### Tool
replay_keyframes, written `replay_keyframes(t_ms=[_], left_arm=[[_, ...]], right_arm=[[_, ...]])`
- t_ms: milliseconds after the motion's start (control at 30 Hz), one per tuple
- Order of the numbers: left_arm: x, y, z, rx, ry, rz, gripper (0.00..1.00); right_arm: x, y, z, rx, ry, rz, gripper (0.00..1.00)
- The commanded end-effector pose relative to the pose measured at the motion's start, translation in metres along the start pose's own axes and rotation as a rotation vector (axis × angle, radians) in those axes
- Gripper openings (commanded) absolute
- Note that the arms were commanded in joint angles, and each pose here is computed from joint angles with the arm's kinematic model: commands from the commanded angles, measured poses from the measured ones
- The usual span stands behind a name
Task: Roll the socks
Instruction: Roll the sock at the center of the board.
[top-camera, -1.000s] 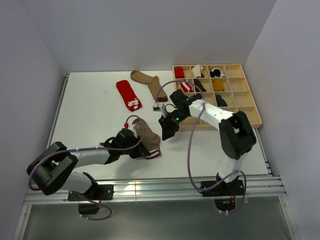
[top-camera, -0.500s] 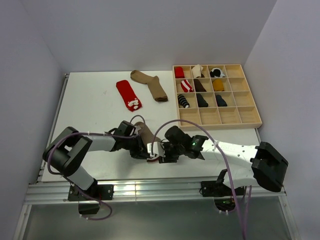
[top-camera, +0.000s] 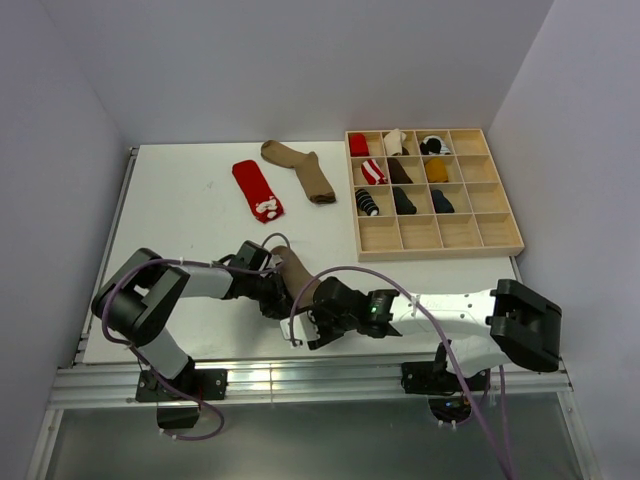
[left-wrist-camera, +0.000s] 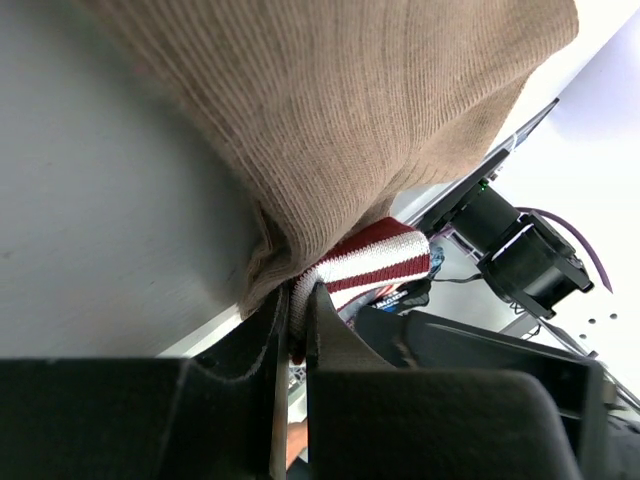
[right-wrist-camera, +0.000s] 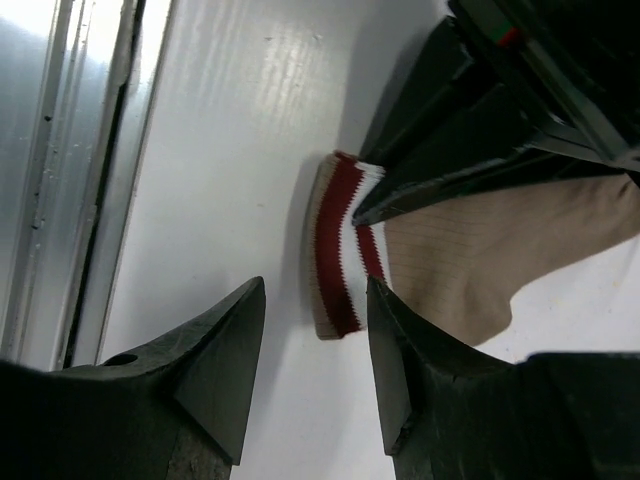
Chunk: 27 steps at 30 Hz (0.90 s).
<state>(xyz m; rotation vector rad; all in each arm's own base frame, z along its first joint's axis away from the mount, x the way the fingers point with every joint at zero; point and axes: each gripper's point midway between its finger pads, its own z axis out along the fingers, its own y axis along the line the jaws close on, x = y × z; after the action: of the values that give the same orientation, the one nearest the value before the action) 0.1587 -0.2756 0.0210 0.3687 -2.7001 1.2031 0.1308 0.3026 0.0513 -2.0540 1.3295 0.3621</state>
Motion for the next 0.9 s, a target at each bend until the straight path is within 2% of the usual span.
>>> replay_keyframes(t_ms=[0,300,433,767,833,867], left_arm=[[-0.002,0.007,0.000,-0.036,0.008,-0.010,0.00],[0.001,0.007,-0.002,-0.026,0.015,-0.001,0.01],[0.001,0.006,-0.003,-0.025,0.016,0.005,0.01],[0.002,0.005,-0.003,-0.016,0.019,0.001,0.02],[0.002,0.004,-0.003,-0.012,0.019,0.005,0.02],[0.002,0.004,-0.004,-0.010,0.019,0.003,0.02]], right_arm=[[-0.009,-0.004,0.005,0.006,0.000,-0.034,0.52],[0.007,-0.011,0.021,0.051,0.063,-0.041,0.49],[0.004,-0.019,0.019,0.099,0.045,-0.044,0.50],[0.015,-0.010,0.029,0.054,0.091,-0.050,0.52],[0.017,-0.010,0.031,0.046,0.103,-0.046,0.49],[0.018,-0.008,0.031,0.039,0.109,-0.040,0.38]])
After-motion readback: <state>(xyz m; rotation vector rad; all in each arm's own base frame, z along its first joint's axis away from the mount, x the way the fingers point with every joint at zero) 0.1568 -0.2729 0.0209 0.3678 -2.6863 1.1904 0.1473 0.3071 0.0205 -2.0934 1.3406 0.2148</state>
